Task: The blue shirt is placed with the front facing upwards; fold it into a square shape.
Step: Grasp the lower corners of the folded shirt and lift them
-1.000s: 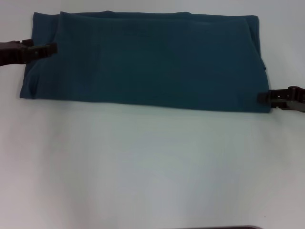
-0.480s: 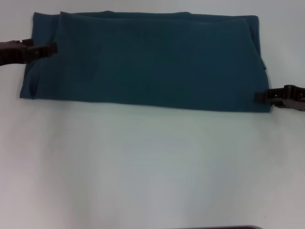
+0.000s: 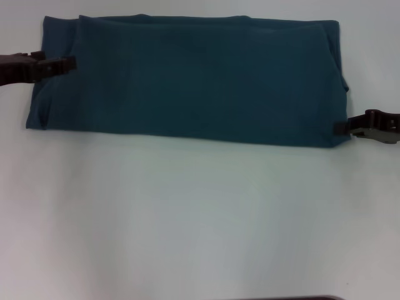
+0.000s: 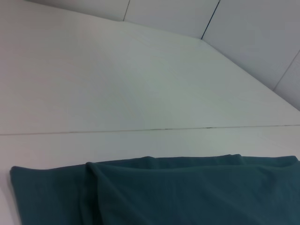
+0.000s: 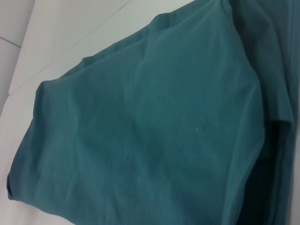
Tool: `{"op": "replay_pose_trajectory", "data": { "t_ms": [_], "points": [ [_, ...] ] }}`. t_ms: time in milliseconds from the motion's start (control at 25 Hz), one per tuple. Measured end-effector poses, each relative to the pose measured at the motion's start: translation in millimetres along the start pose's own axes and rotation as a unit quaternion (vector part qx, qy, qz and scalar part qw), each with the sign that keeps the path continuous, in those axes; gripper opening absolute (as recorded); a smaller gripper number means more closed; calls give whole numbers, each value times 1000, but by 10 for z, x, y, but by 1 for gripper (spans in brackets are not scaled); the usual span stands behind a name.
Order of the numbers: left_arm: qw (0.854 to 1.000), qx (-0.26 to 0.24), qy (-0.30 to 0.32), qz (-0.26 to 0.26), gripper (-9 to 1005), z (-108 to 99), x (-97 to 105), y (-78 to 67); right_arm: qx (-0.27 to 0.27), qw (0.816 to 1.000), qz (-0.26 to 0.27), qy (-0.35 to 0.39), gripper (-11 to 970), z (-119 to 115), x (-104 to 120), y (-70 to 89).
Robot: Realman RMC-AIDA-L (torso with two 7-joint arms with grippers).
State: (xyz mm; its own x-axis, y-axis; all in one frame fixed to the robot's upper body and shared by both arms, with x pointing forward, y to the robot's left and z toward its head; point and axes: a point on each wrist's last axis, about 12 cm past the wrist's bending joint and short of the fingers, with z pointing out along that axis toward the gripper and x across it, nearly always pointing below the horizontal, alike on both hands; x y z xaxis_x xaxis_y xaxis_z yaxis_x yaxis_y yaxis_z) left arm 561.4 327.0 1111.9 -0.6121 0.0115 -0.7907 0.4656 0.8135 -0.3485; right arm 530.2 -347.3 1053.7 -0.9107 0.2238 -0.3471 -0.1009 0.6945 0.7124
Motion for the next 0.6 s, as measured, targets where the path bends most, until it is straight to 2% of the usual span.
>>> {"op": "replay_pose_trajectory", "data": {
  "t_ms": [120,360,600],
  "points": [
    [1000,-1,0,0,813,-4,-2,4,1,1000,2,-3,19,-17,3,-13],
    [1000,-2,2,-1,814,0,8,9,2,1000,4,-5,15,-40,5,-30],
    [999,-14,21,-25,814,-56,86,127,2,1000,3,-6,15,-49,0,-32]
  ]
}}
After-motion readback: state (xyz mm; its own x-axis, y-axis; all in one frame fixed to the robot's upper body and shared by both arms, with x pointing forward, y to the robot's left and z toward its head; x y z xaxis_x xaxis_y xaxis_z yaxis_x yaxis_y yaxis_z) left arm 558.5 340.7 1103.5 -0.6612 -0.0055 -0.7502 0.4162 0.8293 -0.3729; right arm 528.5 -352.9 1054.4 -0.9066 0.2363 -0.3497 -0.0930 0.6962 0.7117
